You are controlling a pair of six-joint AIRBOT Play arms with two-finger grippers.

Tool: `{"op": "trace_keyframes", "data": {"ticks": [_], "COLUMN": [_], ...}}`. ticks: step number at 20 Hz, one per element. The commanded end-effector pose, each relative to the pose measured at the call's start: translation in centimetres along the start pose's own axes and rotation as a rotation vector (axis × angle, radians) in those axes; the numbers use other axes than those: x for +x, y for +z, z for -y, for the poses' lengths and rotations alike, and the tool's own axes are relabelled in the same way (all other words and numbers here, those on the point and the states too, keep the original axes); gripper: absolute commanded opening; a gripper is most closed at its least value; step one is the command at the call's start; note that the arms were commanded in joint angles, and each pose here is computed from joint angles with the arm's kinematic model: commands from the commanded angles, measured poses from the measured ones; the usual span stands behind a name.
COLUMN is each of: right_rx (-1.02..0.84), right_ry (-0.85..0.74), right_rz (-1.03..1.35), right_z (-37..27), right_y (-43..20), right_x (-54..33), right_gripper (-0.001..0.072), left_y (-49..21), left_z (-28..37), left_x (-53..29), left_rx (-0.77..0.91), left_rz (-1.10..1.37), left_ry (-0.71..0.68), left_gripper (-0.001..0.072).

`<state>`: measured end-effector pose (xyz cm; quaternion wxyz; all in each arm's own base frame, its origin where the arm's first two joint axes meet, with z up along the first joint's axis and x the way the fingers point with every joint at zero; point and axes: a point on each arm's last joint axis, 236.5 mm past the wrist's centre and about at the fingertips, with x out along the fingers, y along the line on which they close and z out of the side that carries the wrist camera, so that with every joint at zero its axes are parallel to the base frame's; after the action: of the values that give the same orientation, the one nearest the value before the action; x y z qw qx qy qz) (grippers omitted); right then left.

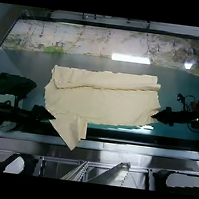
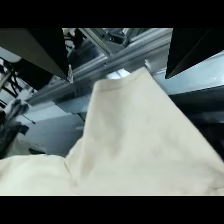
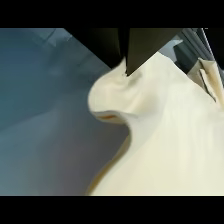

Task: Fold the shirts.

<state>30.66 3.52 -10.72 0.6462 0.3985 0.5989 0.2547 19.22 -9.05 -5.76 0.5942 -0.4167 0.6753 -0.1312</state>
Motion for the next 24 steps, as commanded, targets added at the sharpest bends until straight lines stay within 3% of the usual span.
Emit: {"op": "trace_keyframes", "data": {"ticks": [1,6,9,10,12,13,14,16,19,24], "right_rx": [-0.021,-0.031,-0.031,-0.032,-0.032,-0.016,0.003,0.045,0.137,0.233], "right_ry": [0.099,0.124,0.130,0.135,0.162,0.178,0.192,0.180,0.024,-0.165], "right_rz": [0.014,0.028,0.035,0.031,0.009,-0.001,-0.004,-0.003,-0.007,0.017], "right_z": [-2.4,-3.1,-3.2,-3.3,-3.9,-4.2,-4.3,-4.2,-1.4,1.0], "right_y": [0.3,0.6,0.8,0.7,0.2,-0.1,-0.3,-0.7,-2.5,-4.4], "right_x": [-0.1,-0.2,-0.2,-0.3,-0.4,-0.7,-1.0,-2.3,-5.5,-8.9], "right_gripper": [0.0016,0.0016,0.0016,0.0017,0.0016,0.0016,0.0016,0.0016,0.0015,0.0016], "left_y": [1.7,2.7,4.6,5.0,5.2,4.7,4.0,3.0,2.4,1.6], "left_z": [-3.3,-4.5,-1.9,-1.0,0.9,1.6,2.4,4.1,5.3,1.4], "left_x": [1.9,3.0,3.3,3.4,3.7,3.8,4.0,3.7,3.1,2.4], "left_rx": [-0.068,-0.097,-0.067,-0.070,-0.068,-0.035,-0.014,0.011,0.049,0.048], "left_rz": [0.171,0.253,0.349,0.364,0.340,0.293,0.232,0.135,0.071,0.041], "left_ry": [0.105,0.114,-0.031,-0.085,-0.182,-0.201,-0.226,-0.286,-0.310,-0.067], "left_gripper": [0.0629,0.0629,0.0623,0.0551,0.0499,0.0189,0.0027,0.0027,0.0027,0.0027]}}
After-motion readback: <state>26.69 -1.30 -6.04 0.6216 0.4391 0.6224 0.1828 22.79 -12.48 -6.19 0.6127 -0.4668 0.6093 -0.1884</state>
